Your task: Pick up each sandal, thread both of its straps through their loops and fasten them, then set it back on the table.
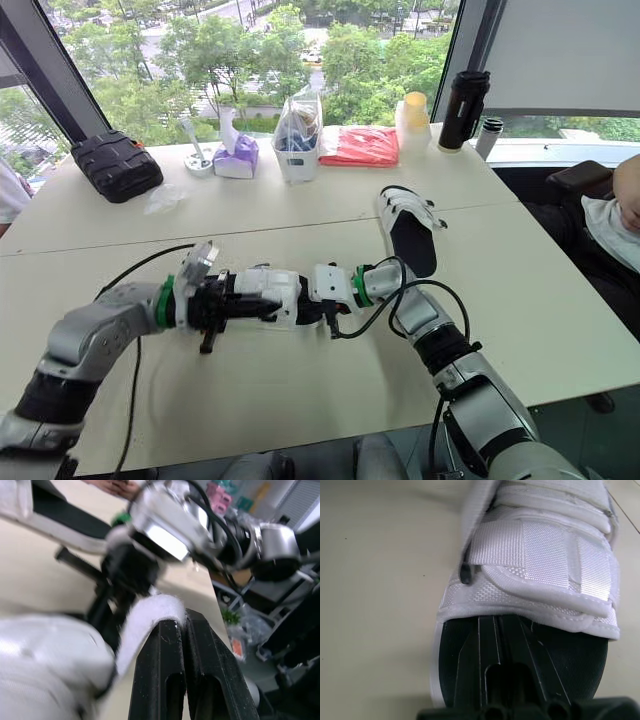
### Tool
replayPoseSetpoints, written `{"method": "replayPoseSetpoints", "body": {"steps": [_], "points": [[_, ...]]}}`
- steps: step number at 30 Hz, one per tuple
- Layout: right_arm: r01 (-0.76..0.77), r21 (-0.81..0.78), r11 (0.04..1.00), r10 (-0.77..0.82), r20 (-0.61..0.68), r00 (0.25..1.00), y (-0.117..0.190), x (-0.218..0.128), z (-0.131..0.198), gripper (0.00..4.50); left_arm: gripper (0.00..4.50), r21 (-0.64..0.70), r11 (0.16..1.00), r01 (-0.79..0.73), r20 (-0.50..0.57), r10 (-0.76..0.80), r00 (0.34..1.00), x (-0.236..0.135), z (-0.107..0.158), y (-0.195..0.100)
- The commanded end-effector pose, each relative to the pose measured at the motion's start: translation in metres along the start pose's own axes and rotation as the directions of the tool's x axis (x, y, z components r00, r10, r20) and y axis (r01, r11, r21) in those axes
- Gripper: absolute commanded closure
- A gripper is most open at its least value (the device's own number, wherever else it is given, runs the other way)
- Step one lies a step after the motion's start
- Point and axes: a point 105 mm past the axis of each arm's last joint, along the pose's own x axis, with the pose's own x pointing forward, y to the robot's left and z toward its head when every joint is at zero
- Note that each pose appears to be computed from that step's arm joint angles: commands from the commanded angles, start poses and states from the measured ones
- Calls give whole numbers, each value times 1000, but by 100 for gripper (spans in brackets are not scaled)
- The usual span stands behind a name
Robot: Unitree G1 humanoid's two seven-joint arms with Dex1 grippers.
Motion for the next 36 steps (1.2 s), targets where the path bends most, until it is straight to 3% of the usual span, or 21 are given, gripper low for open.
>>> {"method": "replayPoseSetpoints", "body": {"steps": [1,14,19,31,34,36], "points": [[-124,109,986,136,-111,984,36,12,-36,450,442,118,993,8,107,-21,994,3,42,3],[-116,114,987,129,-116,985,37,9,-37,450,442,60,988,-142,43,140,989,9,14,43],[-117,112,987,129,-115,985,36,11,-36,450,442,64,971,-228,69,224,972,13,14,55],[-119,111,987,132,-116,984,36,10,-36,450,442,-48,973,-225,18,226,974,21,1,54],[-120,111,987,133,-117,984,36,10,-36,450,361,-78,965,-249,33,252,967,20,4,57],[-120,111,987,133,-116,984,36,10,-36,450,265,-86,963,-257,37,261,965,21,5,58]]}}
